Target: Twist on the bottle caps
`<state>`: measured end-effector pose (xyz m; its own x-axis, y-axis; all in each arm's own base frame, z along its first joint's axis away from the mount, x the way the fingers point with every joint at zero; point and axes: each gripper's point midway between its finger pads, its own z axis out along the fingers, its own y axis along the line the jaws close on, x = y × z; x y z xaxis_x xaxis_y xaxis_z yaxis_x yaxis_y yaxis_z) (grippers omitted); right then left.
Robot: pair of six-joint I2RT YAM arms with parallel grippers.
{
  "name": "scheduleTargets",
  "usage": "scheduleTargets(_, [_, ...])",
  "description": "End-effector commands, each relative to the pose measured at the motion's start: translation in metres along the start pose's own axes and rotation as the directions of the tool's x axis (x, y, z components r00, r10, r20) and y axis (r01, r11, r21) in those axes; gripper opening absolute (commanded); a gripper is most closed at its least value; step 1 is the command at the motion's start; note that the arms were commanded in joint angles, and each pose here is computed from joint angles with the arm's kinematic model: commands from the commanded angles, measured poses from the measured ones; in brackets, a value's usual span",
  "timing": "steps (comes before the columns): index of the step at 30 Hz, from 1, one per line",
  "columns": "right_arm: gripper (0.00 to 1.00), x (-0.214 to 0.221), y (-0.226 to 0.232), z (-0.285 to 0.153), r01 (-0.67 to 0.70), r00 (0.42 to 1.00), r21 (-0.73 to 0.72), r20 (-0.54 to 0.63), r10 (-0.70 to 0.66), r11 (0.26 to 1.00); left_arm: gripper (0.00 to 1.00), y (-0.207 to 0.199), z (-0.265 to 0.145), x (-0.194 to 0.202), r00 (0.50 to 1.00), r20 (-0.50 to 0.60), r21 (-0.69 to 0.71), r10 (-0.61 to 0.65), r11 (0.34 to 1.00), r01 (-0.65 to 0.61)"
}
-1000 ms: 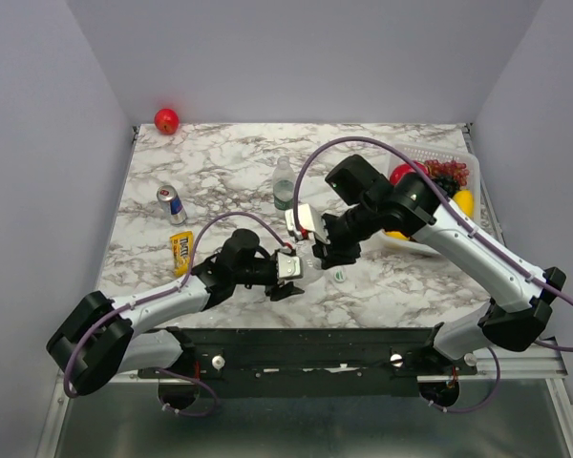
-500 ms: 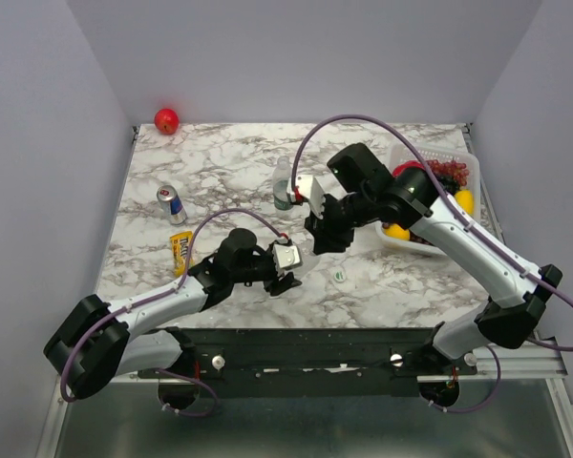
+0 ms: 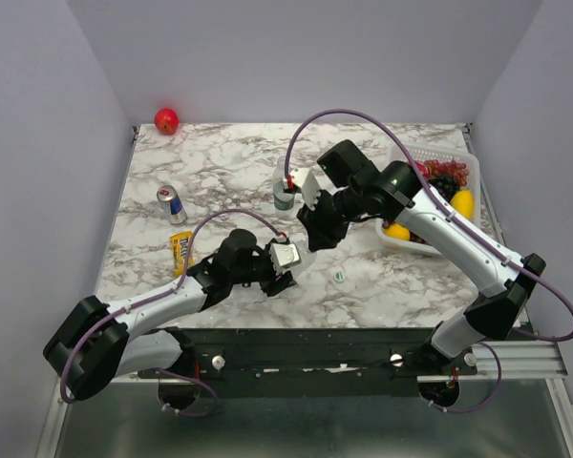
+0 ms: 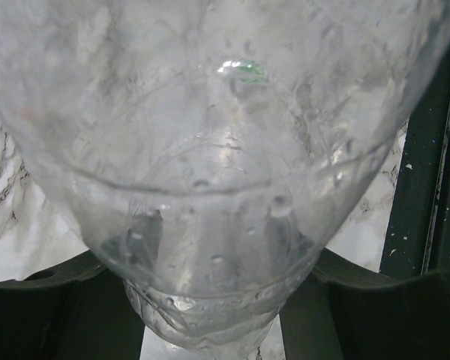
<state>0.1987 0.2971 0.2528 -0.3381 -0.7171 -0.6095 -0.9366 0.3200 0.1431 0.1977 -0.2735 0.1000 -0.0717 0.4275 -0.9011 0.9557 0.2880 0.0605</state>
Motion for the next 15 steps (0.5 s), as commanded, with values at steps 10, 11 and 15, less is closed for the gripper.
scheduleTargets(10, [0.49, -0.007, 0.006, 0.019, 0.000, 1.000, -0.048, -0.028, -0.001, 0.999, 0.00, 0.016, -0.009, -0.061, 0.974, 0.213, -0.082, 0.078, 0.995, -0.062])
scheduleTargets(11, [0.51, -0.008, 0.006, 0.018, 0.008, 1.000, -0.050, -0.022, -0.009, 0.999, 0.00, 0.016, -0.009, -0.058, 0.975, 0.207, -0.079, 0.076, 0.995, -0.061])
scheduleTargets(15, [0.64, -0.018, 0.008, 0.007, 0.050, 0.999, -0.046, 0.020, -0.049, 0.998, 0.00, 0.011, -0.008, -0.049, 0.981, 0.183, -0.059, 0.062, 0.997, -0.052])
